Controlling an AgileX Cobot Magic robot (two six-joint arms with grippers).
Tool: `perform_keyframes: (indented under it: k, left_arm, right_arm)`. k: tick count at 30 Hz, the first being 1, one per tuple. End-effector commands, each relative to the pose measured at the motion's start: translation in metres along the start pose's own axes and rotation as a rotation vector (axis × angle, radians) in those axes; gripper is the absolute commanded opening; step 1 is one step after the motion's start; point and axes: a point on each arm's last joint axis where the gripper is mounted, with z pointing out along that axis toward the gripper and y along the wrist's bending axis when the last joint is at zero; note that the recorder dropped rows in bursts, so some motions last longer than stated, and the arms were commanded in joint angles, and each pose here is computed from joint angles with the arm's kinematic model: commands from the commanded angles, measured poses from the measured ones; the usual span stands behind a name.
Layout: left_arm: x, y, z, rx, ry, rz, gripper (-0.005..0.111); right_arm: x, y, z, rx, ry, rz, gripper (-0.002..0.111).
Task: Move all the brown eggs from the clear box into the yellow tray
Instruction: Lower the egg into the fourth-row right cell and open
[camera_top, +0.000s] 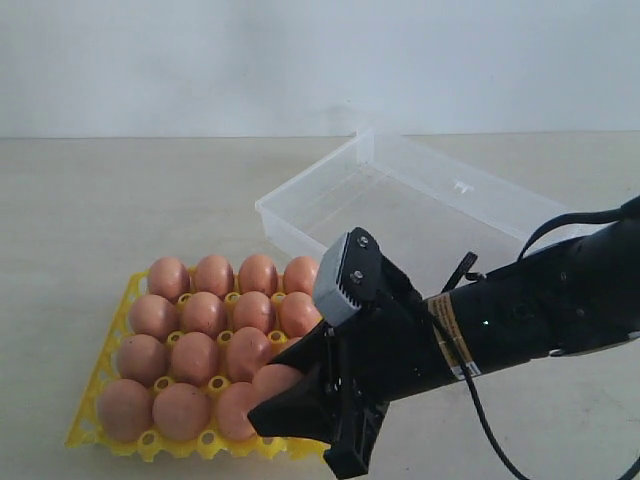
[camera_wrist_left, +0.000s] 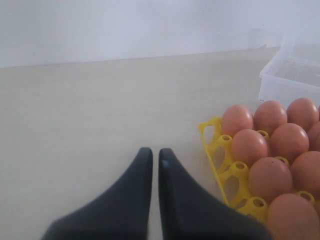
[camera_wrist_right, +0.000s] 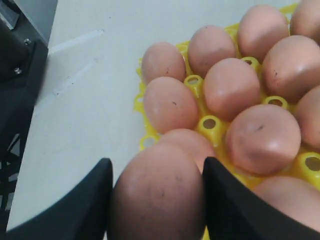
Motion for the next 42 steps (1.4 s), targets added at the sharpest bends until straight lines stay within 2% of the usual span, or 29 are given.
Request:
perform_keyframes:
  k: [1, 6, 12, 15, 42]
  left_arm:
    - [0.001, 0.0, 0.0, 0.003, -0.003, 0.004, 0.004]
    - [0.001, 0.0, 0.0, 0.003, -0.003, 0.004, 0.004]
    - [0.001, 0.0, 0.0, 0.003, -0.003, 0.004, 0.004]
    - [0.001, 0.0, 0.0, 0.003, -0.003, 0.004, 0.004]
    - [0.001, 0.0, 0.0, 0.003, -0.003, 0.004, 0.004]
  right_arm:
    - [-0.002, -0.002, 0.001, 0.016, -0.018, -0.016, 0.0]
    - [-0.006, -0.012, 0.0, 0.121, -0.068, 0.028, 0.002]
    - [-0.006, -0.012, 0.0, 0.126, -0.074, 0.029, 0.023]
    - [-0.006, -0.012, 0.0, 0.126, -0.074, 0.028, 0.029]
    - [0.007, -0.014, 0.007, 0.091, -0.022, 0.039, 0.031]
